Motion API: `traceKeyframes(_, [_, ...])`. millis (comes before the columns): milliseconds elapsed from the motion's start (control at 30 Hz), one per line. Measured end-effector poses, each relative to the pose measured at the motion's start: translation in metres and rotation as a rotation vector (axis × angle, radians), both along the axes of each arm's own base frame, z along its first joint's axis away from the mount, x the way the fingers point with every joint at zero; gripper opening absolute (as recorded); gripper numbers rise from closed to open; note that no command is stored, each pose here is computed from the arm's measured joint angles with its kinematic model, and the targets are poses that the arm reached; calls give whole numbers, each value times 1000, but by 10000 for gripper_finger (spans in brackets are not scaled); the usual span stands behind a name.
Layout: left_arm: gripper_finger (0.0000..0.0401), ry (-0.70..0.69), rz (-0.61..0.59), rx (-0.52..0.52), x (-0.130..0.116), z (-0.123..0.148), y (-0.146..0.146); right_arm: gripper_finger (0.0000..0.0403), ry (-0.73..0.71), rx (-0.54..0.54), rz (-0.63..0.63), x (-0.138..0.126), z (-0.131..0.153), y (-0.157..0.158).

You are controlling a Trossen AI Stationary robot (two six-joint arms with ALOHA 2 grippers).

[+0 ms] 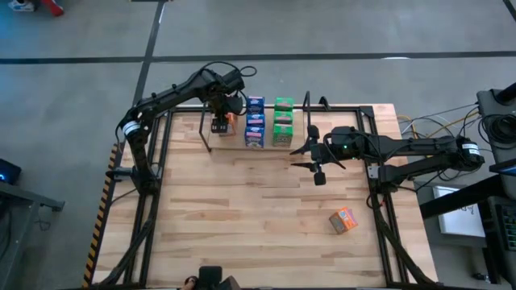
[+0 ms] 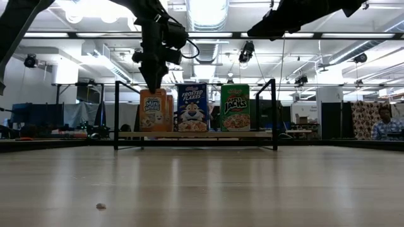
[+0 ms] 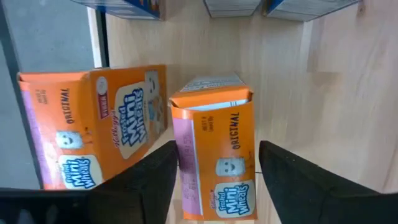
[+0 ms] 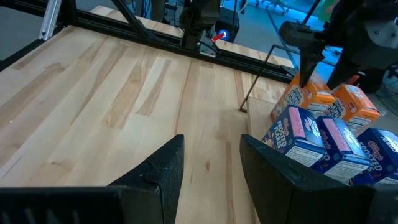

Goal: Stack cereal on shelf
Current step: Put the left orange cereal box on the shelf

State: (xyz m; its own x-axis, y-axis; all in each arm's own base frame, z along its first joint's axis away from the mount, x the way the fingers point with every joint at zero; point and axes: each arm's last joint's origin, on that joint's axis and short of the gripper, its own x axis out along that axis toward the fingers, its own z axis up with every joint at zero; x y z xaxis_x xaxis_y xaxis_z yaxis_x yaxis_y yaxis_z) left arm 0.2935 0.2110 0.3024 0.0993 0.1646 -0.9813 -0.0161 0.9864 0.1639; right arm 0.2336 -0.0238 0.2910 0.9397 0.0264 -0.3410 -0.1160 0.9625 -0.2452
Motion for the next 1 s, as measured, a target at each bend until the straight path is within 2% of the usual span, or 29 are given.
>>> traceKeyframes(367, [219, 0, -55, 17, 1, 0, 1, 146, 0, 0, 0, 0, 0, 0])
traceKeyframes(767, [220, -28, -57, 37, 4, 1, 2, 146, 0, 0, 1, 0, 0, 0])
traceKeyframes(1000, [219, -39, -14, 12, 1, 26, -8, 146, 0, 0, 0, 0, 0, 0])
